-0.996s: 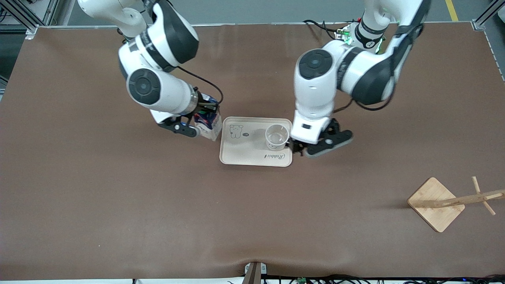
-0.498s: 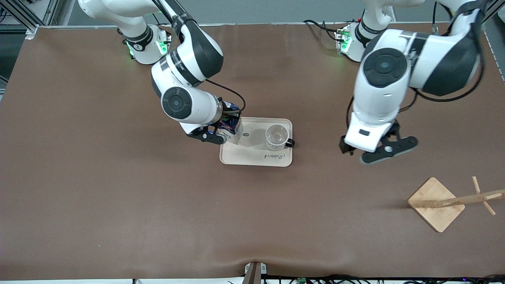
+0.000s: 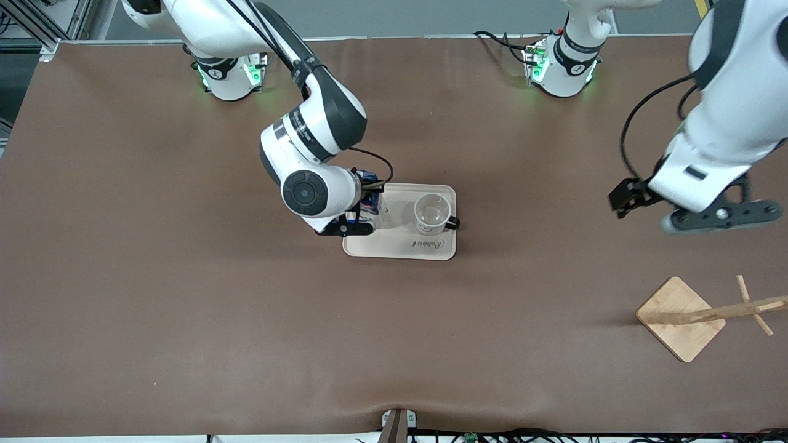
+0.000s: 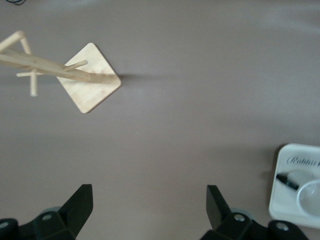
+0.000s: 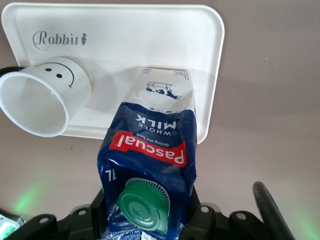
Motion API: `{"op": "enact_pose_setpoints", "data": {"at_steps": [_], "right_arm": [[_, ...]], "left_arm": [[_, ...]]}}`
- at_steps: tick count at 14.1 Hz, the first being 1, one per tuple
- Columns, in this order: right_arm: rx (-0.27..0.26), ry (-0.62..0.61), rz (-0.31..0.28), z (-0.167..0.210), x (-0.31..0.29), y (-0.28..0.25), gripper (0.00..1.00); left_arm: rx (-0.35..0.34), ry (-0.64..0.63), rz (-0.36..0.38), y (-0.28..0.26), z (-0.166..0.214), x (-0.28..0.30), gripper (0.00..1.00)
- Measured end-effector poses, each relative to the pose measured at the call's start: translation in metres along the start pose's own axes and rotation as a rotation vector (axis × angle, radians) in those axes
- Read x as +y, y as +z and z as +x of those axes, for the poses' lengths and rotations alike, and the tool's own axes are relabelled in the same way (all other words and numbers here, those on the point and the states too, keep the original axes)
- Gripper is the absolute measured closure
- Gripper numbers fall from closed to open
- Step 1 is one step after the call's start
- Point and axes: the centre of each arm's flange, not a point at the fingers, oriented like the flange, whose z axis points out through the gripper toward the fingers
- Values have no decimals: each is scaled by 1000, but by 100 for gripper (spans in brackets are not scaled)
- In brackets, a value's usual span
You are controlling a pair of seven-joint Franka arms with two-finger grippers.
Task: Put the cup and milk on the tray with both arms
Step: 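Open the left gripper and raise it away from the mug, then lower the milk carton onto the tray beside the mug with the right gripper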
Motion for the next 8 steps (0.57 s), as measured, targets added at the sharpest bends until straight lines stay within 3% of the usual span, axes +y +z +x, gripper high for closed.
{"op": "enact_pose_setpoints", "data": {"at_steps": [7,8], "right_arm": [[-4,-1,-12,6,-1,5,41],[-4,-1,-12,6,-1,6,35]], "left_arm": [[-69,19,-79,-6,-57,-51,0],[-72,18,-79,-4,-59,-51,0]]}}
